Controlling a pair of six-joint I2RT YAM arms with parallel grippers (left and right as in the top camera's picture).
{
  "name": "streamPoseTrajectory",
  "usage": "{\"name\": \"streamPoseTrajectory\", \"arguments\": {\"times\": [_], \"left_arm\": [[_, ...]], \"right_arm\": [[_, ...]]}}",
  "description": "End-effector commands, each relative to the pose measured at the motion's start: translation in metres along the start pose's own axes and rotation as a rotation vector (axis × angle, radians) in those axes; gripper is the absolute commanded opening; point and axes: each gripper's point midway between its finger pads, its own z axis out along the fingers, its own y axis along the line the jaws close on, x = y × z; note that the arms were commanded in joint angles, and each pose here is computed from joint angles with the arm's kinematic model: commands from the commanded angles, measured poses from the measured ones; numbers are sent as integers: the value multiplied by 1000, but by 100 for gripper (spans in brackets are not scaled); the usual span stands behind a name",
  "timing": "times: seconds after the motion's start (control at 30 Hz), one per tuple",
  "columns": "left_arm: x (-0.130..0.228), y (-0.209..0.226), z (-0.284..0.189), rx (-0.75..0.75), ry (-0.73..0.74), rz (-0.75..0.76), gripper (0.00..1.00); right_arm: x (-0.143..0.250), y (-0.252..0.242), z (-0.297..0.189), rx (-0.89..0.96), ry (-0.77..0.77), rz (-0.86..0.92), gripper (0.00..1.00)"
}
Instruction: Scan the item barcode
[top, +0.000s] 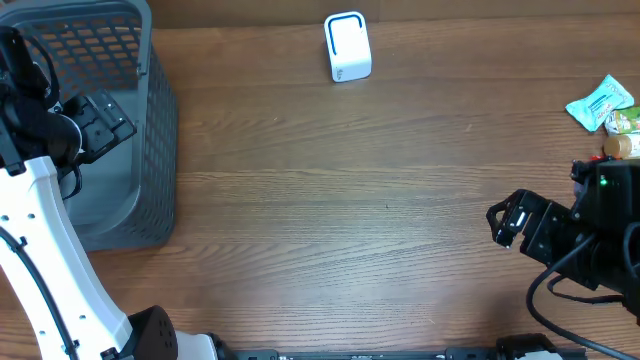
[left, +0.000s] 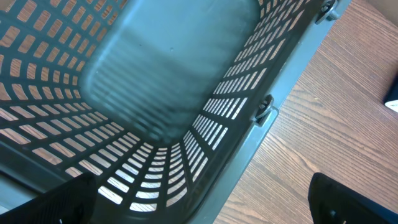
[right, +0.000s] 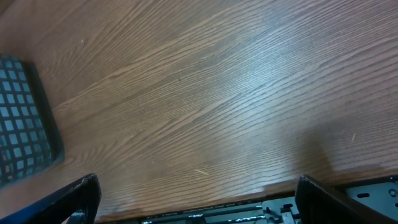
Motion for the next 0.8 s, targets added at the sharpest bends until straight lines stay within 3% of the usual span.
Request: {"name": "streamPoseTrajectory", "arguments": {"times": [0.0, 0.4, 0.77], "left_arm": [[-1, 1, 0, -11, -5, 20, 100], [-1, 1, 0, -11, -5, 20, 100], [-1, 1, 0, -10, -5, 20, 100]], "right_arm": [[-2, -3, 0, 18, -19, -21, 100], [-6, -4, 0, 24, -39, -46, 100], [-8, -6, 20, -107, -296, -245, 100]]}}
